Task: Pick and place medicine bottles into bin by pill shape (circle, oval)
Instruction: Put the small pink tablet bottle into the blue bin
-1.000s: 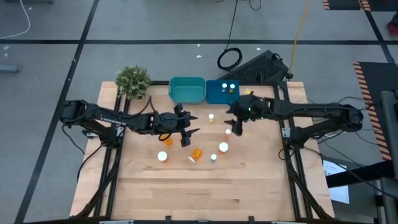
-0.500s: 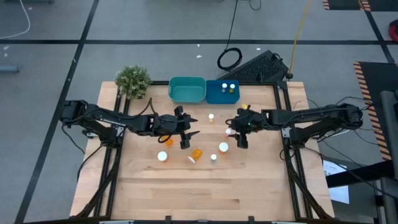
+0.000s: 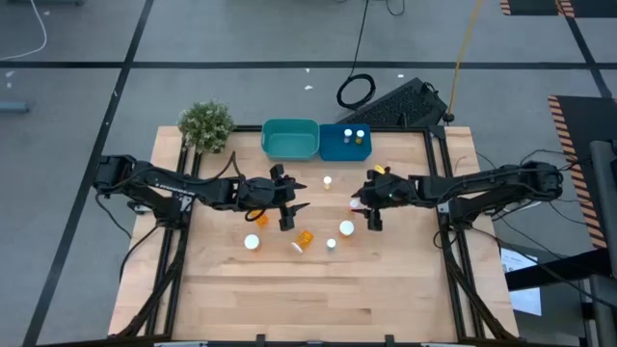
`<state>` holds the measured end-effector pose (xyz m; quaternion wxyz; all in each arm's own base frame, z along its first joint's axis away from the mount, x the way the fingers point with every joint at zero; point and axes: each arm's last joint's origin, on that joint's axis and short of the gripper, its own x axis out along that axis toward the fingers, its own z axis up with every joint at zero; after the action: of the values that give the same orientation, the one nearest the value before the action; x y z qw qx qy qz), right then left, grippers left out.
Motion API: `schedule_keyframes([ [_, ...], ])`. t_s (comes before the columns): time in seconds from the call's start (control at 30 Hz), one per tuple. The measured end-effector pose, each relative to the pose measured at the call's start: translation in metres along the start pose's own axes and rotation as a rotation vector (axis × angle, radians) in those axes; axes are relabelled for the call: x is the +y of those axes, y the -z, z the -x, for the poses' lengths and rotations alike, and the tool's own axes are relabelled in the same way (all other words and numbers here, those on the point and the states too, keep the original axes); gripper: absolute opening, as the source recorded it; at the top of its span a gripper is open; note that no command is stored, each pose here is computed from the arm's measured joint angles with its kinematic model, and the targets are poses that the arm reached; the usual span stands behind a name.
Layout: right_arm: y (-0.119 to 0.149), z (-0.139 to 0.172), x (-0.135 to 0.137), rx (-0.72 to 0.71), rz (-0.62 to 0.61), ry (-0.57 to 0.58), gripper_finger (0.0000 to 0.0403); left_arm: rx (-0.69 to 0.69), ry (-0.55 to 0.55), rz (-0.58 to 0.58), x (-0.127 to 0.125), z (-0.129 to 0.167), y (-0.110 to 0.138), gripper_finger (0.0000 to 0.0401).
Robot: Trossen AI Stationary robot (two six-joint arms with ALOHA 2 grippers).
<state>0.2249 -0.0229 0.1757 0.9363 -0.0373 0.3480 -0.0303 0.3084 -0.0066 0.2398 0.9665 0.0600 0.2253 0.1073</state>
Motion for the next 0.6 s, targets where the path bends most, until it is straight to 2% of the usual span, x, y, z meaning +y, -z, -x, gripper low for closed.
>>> schedule_keyframes([
  [0.2,0.003,-0.002,-0.009,0.009,-0.027,0.017,0.0210,0.000,-0.001,-0.008,0.000,0.000,0.000,0.0241],
  [0.37,0.007,-0.009,-0.013,0.023,-0.052,-0.041,0.0206,0.000,-0.002,-0.009,0.001,0.000,0.000,0.0241],
  [0.6,0.012,-0.017,-0.013,0.063,-0.050,-0.044,0.0205,-0.001,0.005,-0.009,0.000,0.000,0.000,0.0241],
])
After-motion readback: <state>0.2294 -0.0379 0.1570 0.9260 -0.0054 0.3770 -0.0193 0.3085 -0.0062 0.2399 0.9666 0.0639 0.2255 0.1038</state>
